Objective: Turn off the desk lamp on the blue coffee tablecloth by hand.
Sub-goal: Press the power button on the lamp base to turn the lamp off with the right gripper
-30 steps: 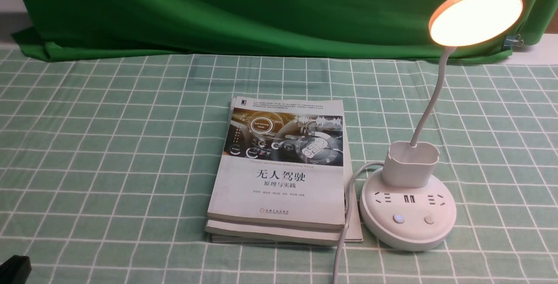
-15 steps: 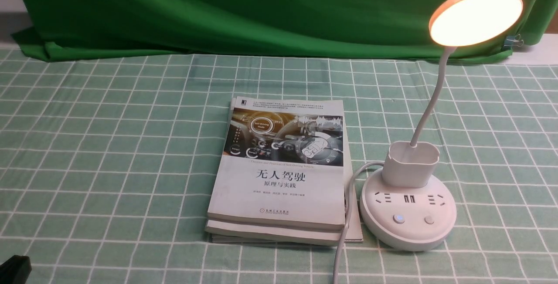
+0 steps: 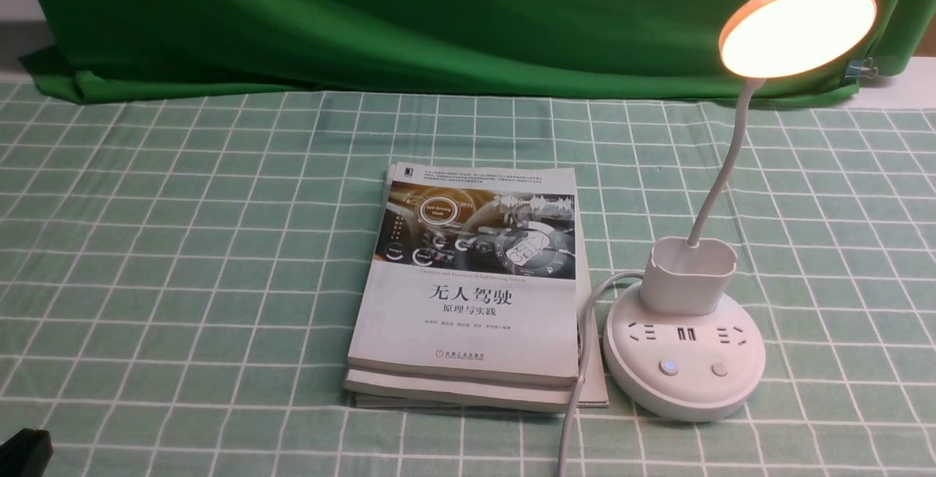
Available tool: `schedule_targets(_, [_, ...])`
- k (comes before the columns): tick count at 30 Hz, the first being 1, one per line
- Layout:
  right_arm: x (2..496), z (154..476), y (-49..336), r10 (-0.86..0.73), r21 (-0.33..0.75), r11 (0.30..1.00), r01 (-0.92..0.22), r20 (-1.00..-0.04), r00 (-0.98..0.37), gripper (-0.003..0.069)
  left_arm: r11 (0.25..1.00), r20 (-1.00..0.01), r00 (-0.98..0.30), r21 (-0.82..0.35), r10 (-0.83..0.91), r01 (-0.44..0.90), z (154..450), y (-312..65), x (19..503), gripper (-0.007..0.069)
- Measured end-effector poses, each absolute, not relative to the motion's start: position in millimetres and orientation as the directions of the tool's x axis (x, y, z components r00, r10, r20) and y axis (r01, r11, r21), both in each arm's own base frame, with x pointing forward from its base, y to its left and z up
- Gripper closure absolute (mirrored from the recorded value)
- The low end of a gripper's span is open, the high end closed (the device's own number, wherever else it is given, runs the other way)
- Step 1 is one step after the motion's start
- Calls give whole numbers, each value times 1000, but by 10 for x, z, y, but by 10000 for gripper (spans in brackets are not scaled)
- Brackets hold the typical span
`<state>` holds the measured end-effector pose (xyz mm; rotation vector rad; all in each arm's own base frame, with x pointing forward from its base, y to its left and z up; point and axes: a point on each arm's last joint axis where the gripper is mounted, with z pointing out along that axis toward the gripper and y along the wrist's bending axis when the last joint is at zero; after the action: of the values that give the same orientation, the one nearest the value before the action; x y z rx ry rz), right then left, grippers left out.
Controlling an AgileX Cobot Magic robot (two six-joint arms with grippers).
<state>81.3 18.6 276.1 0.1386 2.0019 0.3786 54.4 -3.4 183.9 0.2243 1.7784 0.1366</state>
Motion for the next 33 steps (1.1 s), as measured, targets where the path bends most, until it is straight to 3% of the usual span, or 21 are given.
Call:
schedule_targets(1, [975, 2862, 223, 176, 266, 961, -75, -800, -574, 618, 974, -952, -206, 214, 225, 77, 1839, -34, 544, 625])
schedule_targets(4, [1291, 2883, 285, 31, 182, 977, -112, -640, -768, 618, 974, -952, -206, 214, 225, 77, 1839, -34, 544, 625])
schedule_targets(11, [2026, 2696, 532, -149, 138, 966, -221, -403, -903, 623, 974, -952, -206, 214, 225, 77, 1839, -34, 544, 625])
schedule_targets(17, [2366, 2464, 938, -283, 128, 932, -339, -329, -901, 623, 974, -952, -206, 214, 225, 77, 1839, -34, 544, 625])
schedule_targets(24, [2762, 2132, 1037, -297, 107, 939, -327, -230, -927, 622, 974, -952, -206, 214, 225, 77, 1839, -34, 544, 625])
schedule_targets(33, [2867, 2034, 1066, -303, 100, 939, -329, -209, -930, 622, 974, -952, -206, 214, 225, 77, 1839, -34, 544, 625])
